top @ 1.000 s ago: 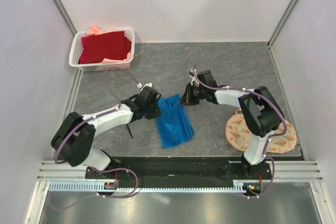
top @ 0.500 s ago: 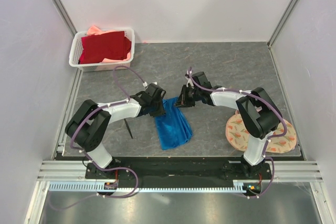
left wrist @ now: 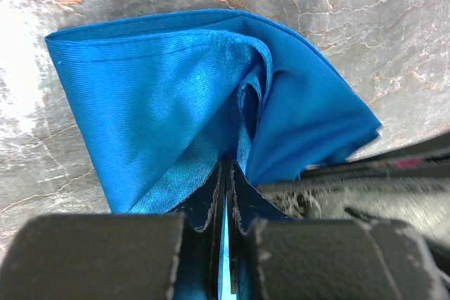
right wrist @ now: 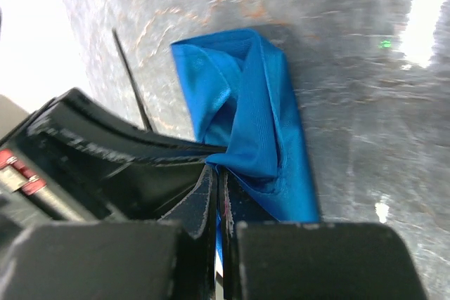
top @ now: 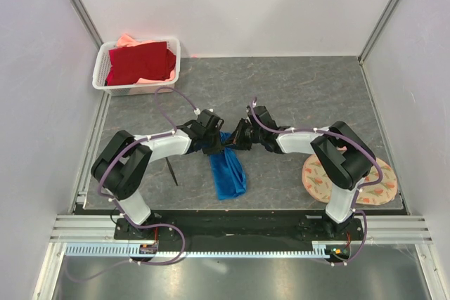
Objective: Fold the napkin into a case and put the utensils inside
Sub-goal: Fold the 2/3-rectangle-folded napkin at the center of the board.
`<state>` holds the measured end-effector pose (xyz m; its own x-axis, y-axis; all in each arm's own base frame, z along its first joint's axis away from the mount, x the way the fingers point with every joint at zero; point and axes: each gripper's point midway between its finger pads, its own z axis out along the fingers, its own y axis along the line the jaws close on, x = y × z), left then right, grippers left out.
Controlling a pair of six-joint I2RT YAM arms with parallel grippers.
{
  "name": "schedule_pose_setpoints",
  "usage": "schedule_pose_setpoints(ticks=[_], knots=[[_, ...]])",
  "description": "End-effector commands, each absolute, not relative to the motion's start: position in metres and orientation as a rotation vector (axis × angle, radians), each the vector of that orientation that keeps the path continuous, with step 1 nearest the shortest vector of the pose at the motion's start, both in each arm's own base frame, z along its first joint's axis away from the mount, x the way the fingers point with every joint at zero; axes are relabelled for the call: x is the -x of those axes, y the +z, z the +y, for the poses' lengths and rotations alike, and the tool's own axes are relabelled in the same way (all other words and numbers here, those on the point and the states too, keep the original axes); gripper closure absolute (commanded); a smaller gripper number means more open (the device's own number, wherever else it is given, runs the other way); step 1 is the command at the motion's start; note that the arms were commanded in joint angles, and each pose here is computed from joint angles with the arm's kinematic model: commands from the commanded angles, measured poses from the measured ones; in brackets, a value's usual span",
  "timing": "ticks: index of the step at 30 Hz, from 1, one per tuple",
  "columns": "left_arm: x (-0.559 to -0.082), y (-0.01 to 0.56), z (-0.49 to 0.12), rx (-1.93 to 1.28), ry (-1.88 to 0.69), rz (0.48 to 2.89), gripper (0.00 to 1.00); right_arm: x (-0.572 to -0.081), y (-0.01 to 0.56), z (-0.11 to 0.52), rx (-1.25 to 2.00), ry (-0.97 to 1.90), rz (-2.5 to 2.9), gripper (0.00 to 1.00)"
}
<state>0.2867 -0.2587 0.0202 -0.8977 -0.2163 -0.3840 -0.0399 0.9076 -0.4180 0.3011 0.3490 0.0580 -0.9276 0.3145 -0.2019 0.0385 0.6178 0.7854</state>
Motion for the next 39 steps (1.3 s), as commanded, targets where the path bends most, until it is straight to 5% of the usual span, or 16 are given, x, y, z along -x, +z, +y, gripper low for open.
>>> schedule_pose_setpoints(ticks=[1, 17, 39], knots=[[-0.293, 0.038, -0.265, 0.144, -0.617, 2.597, 0.93, -0.313, 0.067, 0.353, -0.413, 1.273, 2.430, 1.00], [-0.279, 0.046, -0.210, 0.327, -0.565, 2.609, 0.93, -0.314, 0.064, 0.347, -0.397, 1.219, 2.433, 1.00], [-0.287, 0.020, -0.232, 0.289, -0.645, 2.669, 0.95, -0.308, 0.045, 0.374, -0.584, 1.204, 2.370, 1.00]])
